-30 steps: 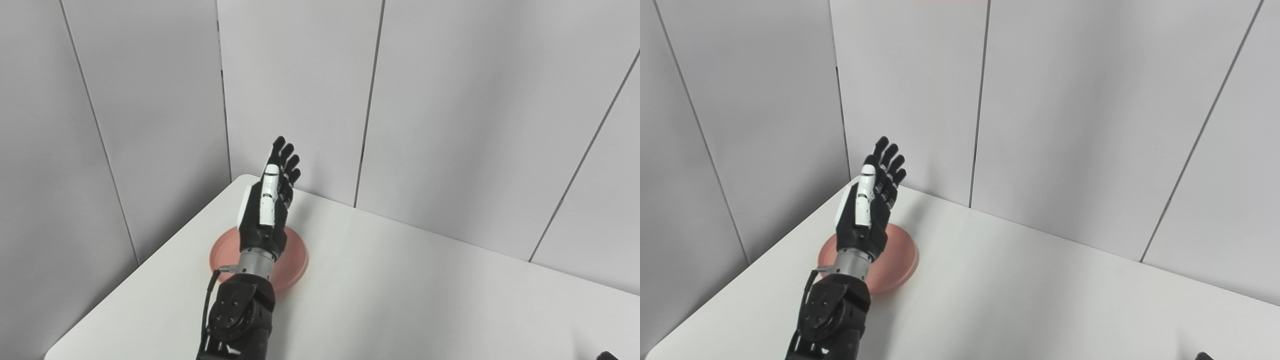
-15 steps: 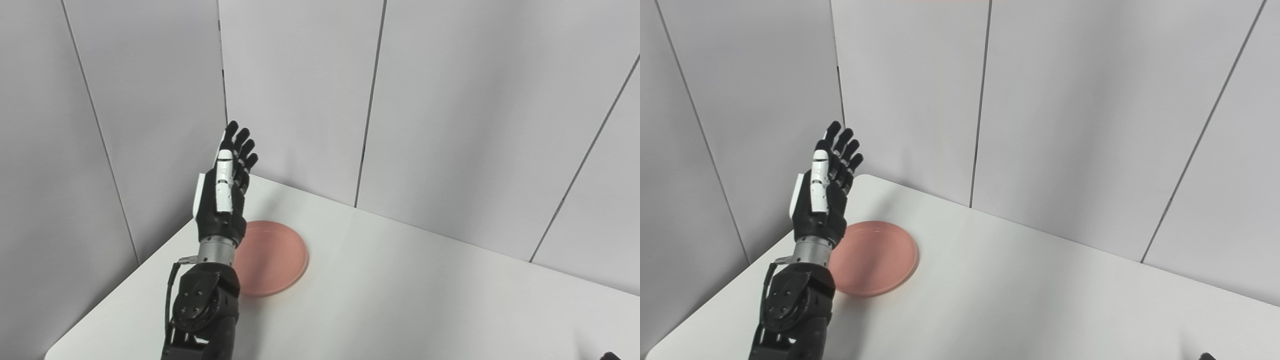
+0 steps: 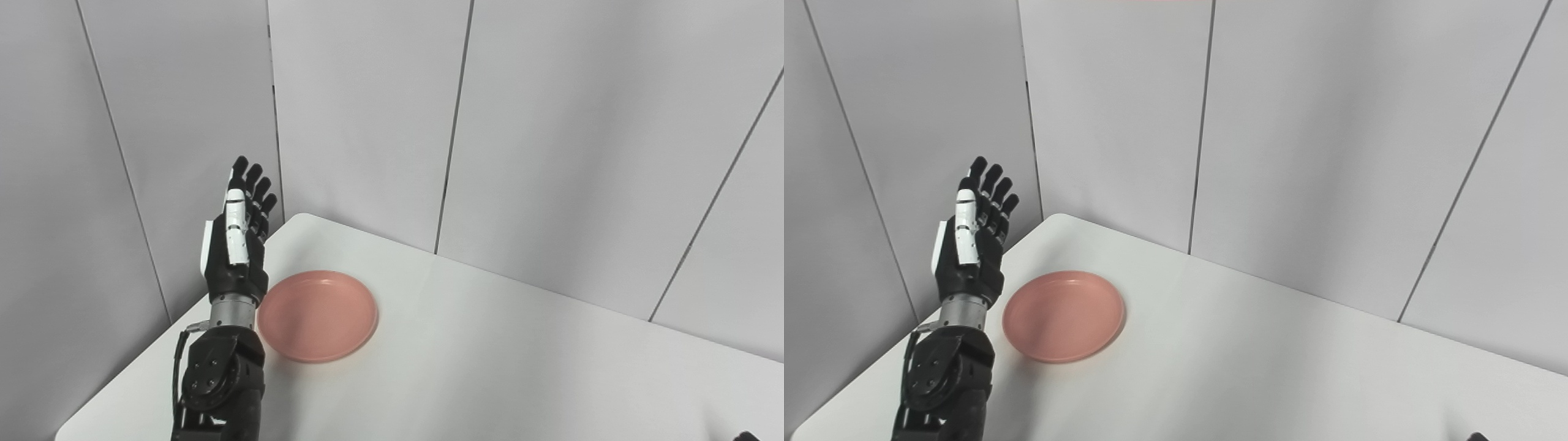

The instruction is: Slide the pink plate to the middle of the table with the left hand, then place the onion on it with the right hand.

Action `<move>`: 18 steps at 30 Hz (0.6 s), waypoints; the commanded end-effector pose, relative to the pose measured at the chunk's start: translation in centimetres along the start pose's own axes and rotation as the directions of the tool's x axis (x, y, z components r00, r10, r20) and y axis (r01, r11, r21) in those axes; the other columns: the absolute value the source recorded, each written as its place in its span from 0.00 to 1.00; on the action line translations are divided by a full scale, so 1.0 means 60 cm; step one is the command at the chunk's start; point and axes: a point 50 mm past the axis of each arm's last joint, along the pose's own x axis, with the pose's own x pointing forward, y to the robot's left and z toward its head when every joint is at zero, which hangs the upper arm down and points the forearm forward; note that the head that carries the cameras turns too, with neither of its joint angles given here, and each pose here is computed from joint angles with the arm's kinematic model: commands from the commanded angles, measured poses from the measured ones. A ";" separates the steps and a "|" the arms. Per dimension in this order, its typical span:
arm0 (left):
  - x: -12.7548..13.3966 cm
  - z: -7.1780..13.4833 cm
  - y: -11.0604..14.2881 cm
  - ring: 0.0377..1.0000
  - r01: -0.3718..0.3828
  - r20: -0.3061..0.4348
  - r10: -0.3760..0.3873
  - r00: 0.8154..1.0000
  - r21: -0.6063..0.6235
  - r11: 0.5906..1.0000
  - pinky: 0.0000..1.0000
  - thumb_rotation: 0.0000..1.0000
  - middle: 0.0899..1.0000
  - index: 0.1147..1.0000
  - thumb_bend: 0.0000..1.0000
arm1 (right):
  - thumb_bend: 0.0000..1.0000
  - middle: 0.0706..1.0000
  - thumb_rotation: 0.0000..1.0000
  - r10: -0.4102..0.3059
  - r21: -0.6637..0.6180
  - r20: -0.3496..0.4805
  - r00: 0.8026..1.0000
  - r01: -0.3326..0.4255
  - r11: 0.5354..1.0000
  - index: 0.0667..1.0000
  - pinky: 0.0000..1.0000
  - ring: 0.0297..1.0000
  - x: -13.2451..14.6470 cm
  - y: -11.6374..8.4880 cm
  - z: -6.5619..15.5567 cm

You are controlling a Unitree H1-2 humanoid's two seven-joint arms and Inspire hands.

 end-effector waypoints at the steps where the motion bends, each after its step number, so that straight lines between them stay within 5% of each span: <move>1: 0.010 0.018 -0.002 0.97 0.003 0.070 -0.003 0.998 -0.002 1.000 0.96 1.00 0.97 0.95 0.43 | 0.84 0.87 0.81 0.000 -0.003 -0.031 1.000 0.000 1.000 0.81 0.70 0.85 -0.001 -0.004 -0.008; 18: 0.009 -0.014 0.032 0.99 -0.066 0.017 0.066 0.998 0.018 0.998 0.98 1.00 0.99 0.96 0.43 | 0.87 0.88 0.83 0.008 -0.008 -0.020 1.000 -0.008 1.000 0.81 0.73 0.86 0.001 -0.013 -0.006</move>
